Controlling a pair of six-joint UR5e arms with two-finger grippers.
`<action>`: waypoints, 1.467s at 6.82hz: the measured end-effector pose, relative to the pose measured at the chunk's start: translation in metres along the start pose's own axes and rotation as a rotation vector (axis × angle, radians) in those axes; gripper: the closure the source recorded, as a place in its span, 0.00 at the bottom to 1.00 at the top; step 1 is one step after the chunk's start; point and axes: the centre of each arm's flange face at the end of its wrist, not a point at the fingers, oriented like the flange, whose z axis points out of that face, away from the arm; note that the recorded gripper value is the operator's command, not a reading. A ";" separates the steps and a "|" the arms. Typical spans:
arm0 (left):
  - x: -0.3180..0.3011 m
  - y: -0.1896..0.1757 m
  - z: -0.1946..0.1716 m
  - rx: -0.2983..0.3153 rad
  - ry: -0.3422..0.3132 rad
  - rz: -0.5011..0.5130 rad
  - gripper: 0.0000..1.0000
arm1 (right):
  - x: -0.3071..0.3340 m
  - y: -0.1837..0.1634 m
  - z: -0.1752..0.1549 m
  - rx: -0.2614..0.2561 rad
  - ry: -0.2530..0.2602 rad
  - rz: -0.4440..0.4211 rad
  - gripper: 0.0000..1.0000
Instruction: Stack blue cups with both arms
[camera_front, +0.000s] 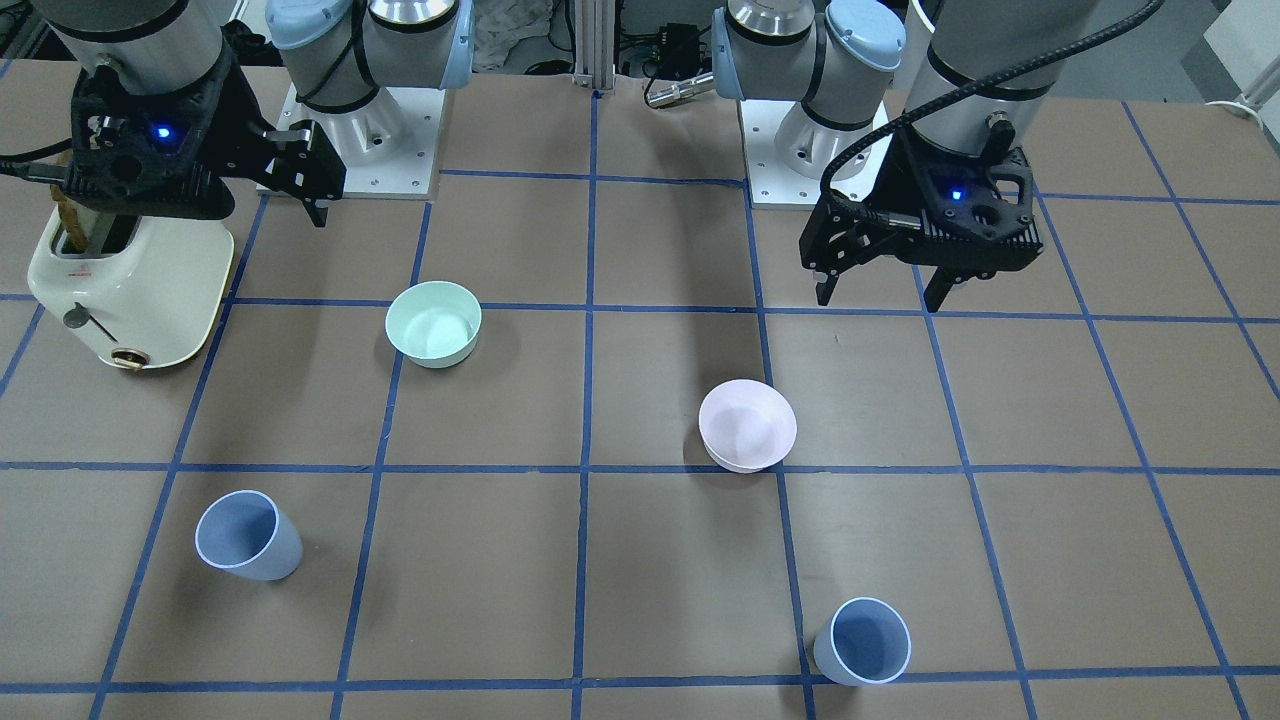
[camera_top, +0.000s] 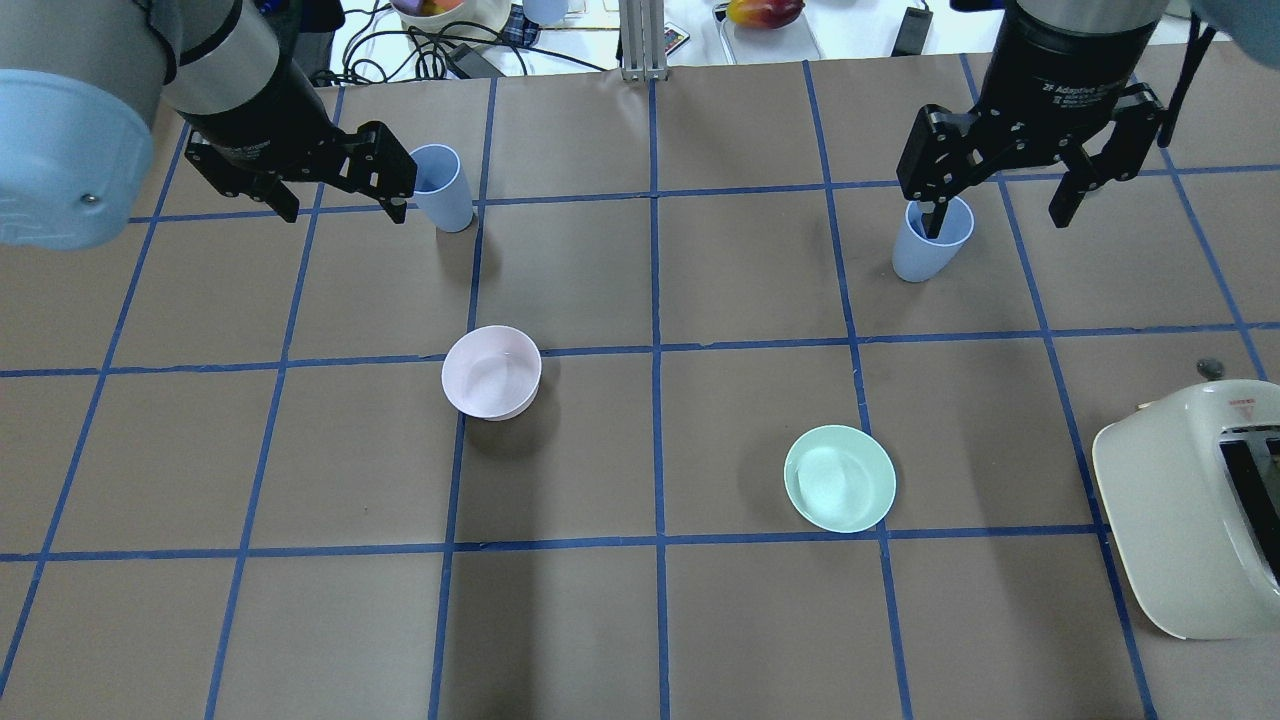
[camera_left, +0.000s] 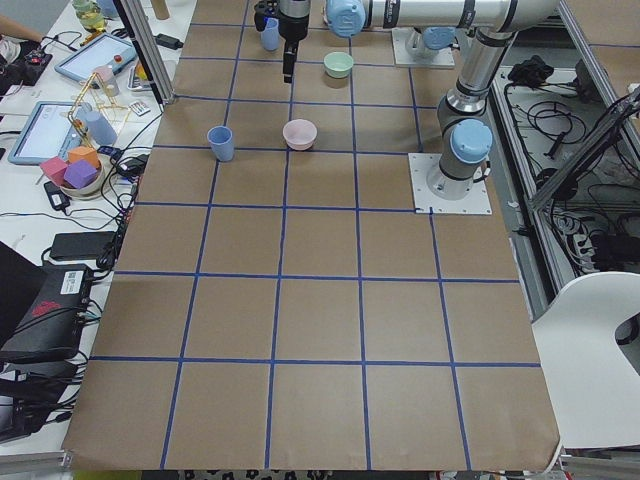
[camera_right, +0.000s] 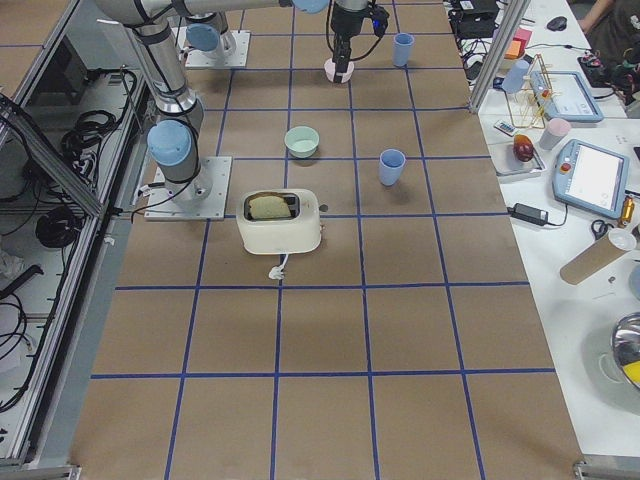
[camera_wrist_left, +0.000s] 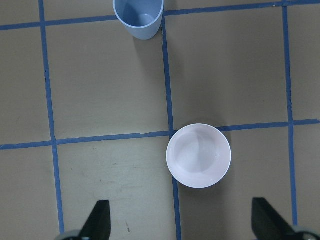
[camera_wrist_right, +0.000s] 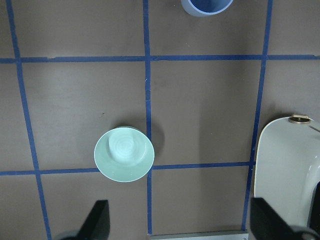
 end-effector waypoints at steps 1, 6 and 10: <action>0.000 0.000 0.000 0.000 -0.001 0.000 0.00 | 0.000 -0.001 -0.001 0.008 -0.007 -0.001 0.00; 0.000 -0.003 0.001 -0.001 0.001 -0.001 0.00 | 0.003 -0.012 -0.003 0.068 -0.032 -0.005 0.00; -0.002 -0.052 0.010 0.004 0.014 -0.003 0.00 | 0.001 -0.013 -0.002 0.074 -0.063 -0.069 0.00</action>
